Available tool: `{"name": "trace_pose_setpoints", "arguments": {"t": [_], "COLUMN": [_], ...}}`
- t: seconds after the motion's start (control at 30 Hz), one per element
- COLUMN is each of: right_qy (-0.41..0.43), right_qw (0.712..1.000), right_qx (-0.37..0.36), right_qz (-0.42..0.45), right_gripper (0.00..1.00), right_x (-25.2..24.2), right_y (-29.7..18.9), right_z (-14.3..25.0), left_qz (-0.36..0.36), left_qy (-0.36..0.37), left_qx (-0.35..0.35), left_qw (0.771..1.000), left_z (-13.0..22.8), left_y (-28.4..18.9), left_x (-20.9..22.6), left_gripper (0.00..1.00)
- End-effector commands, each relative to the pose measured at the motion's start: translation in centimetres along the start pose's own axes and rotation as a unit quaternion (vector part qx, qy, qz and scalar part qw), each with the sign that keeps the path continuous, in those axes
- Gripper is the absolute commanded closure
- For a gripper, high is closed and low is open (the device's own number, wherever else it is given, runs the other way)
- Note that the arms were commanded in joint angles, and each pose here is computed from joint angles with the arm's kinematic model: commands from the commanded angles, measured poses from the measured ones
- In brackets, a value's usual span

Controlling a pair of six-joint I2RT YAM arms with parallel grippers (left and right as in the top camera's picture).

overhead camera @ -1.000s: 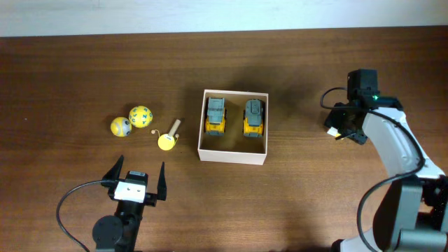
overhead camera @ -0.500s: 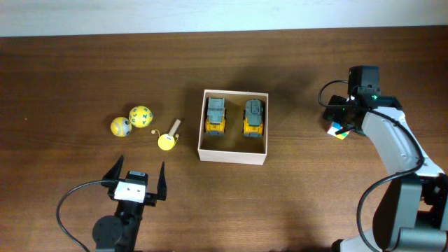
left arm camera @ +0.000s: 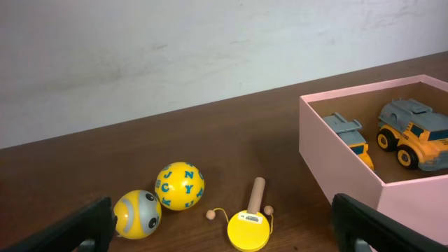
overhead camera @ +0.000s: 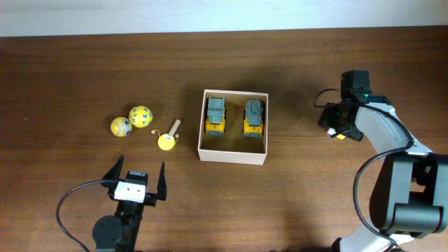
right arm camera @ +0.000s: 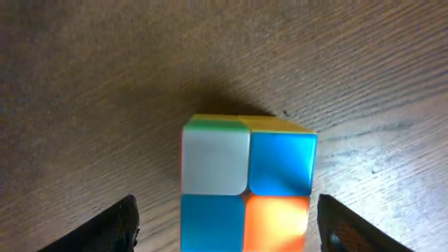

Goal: Pack container

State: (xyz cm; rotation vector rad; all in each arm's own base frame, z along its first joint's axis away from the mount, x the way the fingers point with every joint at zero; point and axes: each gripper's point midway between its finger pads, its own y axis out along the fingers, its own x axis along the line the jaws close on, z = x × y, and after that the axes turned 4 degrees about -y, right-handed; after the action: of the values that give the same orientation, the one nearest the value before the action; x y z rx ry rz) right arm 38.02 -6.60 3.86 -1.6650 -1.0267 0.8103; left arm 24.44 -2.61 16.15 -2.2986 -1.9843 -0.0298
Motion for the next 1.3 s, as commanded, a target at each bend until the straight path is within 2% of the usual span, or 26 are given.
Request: {"name": "trace_pose_setpoints", "arguments": {"t": [0.0, 0.43, 0.8, 1.1, 1.27], "right_qy": [0.008, 0.008, 0.041, 0.034, 0.033], "right_qw": [1.000, 1.000, 0.999, 0.999, 0.999], "right_qx": [-0.005, -0.004, 0.004, 0.002, 0.002], "right_qz": [0.010, 0.019, 0.031, 0.027, 0.027], "right_gripper": [0.25, 0.25, 0.25, 0.25, 0.36], "right_x": [-0.6, -0.7, -3.7, -3.7, -3.7], "right_y": [0.3, 1.4, 1.7, 1.8, 1.8], "right_z": [-0.3, -0.3, -0.6, -0.8, -0.8], "left_qz": [-0.004, -0.004, -0.004, -0.004, -0.004], "left_qy": [0.006, 0.006, 0.006, 0.006, 0.006], "left_qx": [0.000, 0.000, 0.000, 0.000, 0.000], "left_qw": [1.000, 1.000, 1.000, 1.000, 1.000], "left_z": [0.2, 0.2, 0.2, 0.2, 0.2], "left_y": [0.0, 0.0, 0.0, 0.0, 0.0], "left_x": [0.1, 0.1, 0.1, 0.1, 0.1], "left_gripper": [0.01, 0.01, 0.01, 0.01, 0.01]}}
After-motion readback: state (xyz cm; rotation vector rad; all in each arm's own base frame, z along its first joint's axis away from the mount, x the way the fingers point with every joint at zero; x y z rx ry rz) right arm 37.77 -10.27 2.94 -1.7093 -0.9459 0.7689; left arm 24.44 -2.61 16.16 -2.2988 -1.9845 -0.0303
